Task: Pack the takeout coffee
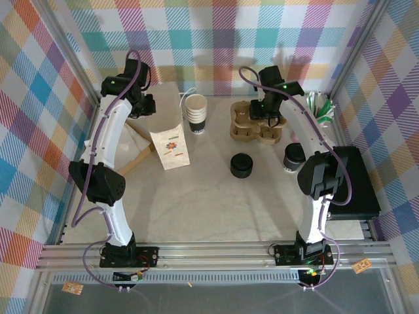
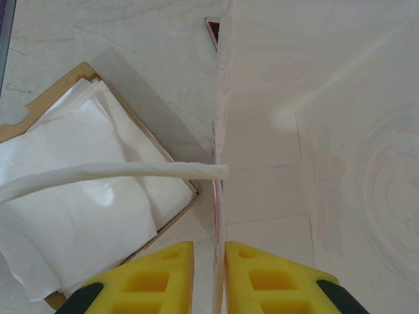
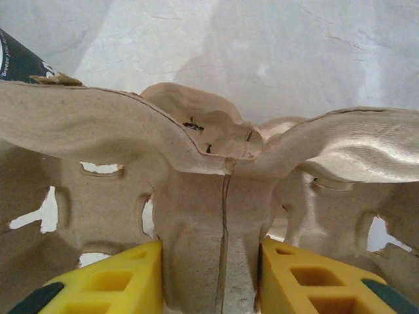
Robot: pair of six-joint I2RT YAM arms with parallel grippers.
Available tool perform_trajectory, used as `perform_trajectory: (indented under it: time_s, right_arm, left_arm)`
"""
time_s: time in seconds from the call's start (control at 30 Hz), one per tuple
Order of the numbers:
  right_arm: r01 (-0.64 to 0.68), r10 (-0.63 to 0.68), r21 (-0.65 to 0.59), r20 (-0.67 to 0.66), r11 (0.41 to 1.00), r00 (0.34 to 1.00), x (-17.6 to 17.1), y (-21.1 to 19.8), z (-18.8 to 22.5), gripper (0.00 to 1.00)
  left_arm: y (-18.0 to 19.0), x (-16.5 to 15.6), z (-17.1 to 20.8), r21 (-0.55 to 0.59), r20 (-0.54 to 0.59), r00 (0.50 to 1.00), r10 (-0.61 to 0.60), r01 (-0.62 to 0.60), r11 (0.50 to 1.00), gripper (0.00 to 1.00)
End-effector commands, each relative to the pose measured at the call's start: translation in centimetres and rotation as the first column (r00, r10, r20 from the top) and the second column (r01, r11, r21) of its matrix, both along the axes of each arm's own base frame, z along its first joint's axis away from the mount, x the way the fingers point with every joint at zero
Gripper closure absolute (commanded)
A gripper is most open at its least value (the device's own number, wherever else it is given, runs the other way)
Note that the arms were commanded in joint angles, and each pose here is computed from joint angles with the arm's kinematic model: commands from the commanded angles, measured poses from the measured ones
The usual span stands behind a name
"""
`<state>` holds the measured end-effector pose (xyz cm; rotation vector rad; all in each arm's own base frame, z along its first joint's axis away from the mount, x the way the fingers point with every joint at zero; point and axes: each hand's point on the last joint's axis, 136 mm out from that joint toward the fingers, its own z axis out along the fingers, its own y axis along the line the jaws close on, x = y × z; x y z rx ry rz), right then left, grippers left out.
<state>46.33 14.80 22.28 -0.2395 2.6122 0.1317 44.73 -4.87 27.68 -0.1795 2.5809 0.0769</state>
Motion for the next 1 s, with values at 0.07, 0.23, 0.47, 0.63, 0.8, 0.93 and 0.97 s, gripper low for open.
perform_trajectory:
  time_s: [0.07,0.23,0.47,0.63,0.8,0.93,0.97]
  right_arm:
    - [-0.029,0.029,0.016,0.03,0.999,0.999,-0.9,0.4,1.9,0.61]
    - [-0.032,0.032,0.015,0.032,0.999,0.999,-1.0,0.4,2.1,0.61]
    - [-0.036,0.035,0.014,0.036,0.999,0.999,-1.3,0.3,2.4,0.62]
    - [-0.039,0.038,0.015,0.05,0.999,0.998,-1.5,0.2,3.0,0.62]
    - [-0.05,0.048,0.033,0.061,0.998,0.997,-1.7,0.4,3.7,0.62]
    - [-0.065,0.062,0.061,0.064,0.996,0.996,-2.2,0.9,4.2,0.62]
    - [-0.07,0.066,0.068,0.063,0.995,0.996,-2.4,1.0,4.3,0.62]
  left_arm:
    - [0.4,-0.3,-0.8,-0.005,-0.044,0.999,-0.002,0.002,1.0,0.83]
    - [0.4,-0.5,-1.1,-0.001,-0.06,0.998,-0.003,0.003,1.0,0.86]
    - [0.4,-0.6,-1.1,-0.001,-0.064,0.998,-0.002,0.002,1.0,0.92]
    - [0.3,-0.7,-0.1,-0.017,-0.032,0.999,0.0,-0.001,1.0,0.98]
    - [0.3,-1.7,1.0,-0.03,-0.018,1.0,0.0,-0.001,1.0,1.0]
    - [0.2,-3.1,1.4,-0.053,-0.018,1.0,-0.003,0.002,0.999,1.0]
    - [0.0,-3.6,1.6,-0.067,-0.013,1.0,-0.009,0.008,0.998,1.0]
